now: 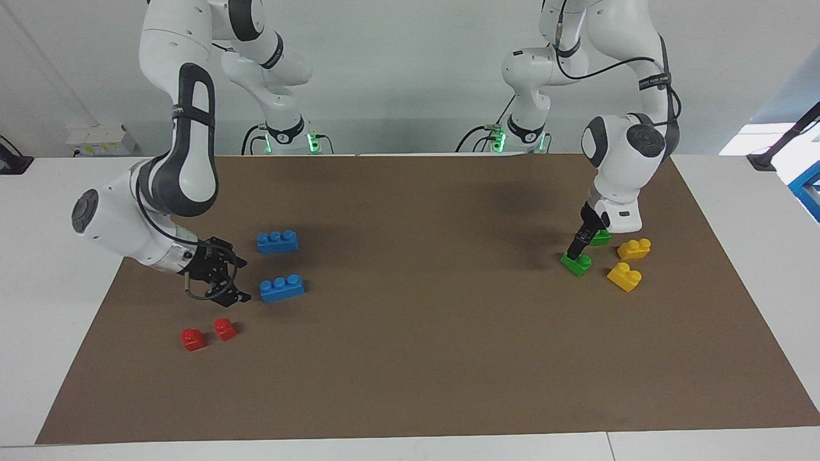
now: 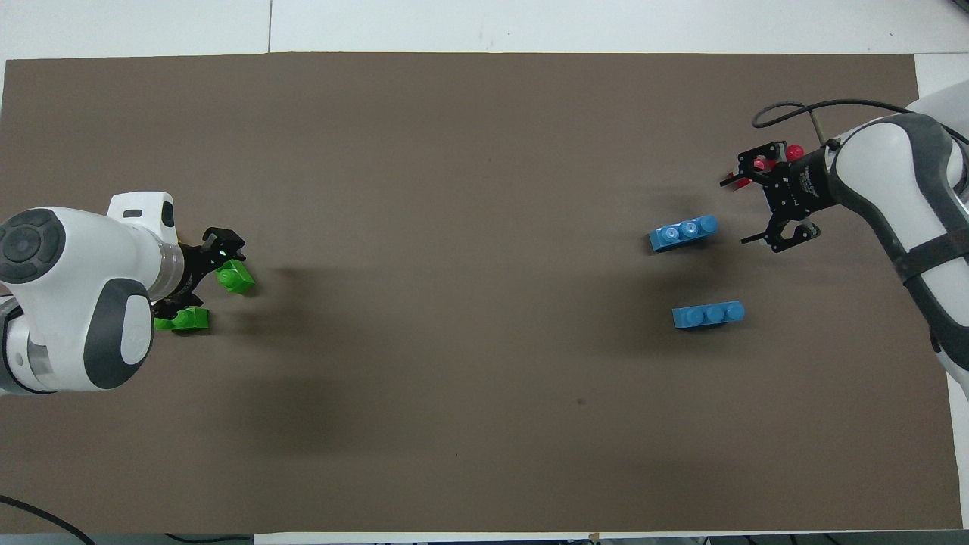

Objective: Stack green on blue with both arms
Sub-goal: 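Grasp the green brick with the left gripper while the right gripper grasps the blue brick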

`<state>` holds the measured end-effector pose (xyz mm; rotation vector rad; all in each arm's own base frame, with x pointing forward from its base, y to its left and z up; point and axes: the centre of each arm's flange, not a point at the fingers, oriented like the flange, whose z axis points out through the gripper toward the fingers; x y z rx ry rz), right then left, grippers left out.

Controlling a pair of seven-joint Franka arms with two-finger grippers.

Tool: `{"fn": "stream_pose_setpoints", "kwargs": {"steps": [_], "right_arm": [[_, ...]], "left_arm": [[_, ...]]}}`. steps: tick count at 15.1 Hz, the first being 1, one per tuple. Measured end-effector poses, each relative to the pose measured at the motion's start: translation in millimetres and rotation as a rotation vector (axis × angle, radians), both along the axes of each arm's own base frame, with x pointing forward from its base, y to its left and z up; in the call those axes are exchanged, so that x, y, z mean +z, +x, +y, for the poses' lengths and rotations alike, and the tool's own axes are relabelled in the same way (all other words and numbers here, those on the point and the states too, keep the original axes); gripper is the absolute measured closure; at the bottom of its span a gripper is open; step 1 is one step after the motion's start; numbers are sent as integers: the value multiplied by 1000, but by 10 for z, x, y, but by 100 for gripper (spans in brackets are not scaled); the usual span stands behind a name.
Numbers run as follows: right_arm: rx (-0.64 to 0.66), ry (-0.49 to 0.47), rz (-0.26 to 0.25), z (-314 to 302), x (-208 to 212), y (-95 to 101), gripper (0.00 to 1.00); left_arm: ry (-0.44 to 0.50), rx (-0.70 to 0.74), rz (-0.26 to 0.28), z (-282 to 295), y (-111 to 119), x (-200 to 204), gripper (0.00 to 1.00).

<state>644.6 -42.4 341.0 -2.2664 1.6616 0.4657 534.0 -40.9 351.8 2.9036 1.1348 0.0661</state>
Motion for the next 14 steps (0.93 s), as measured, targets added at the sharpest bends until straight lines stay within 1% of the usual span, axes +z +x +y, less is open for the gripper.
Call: {"fn": "stream_pose_setpoints", "kwargs": {"steps": [6, 10, 14], "right_arm": [[-21, 2, -15, 93, -237, 80, 0], [-33, 7, -40, 194, -313, 133, 0], [-33, 12, -63, 362, -366, 175, 0]], "left_arm": [[-1, -16, -6, 22, 46, -128, 0], [-2, -38, 14, 94, 96, -364, 0], [-2, -63, 29, 214, 161, -487, 0]]}}
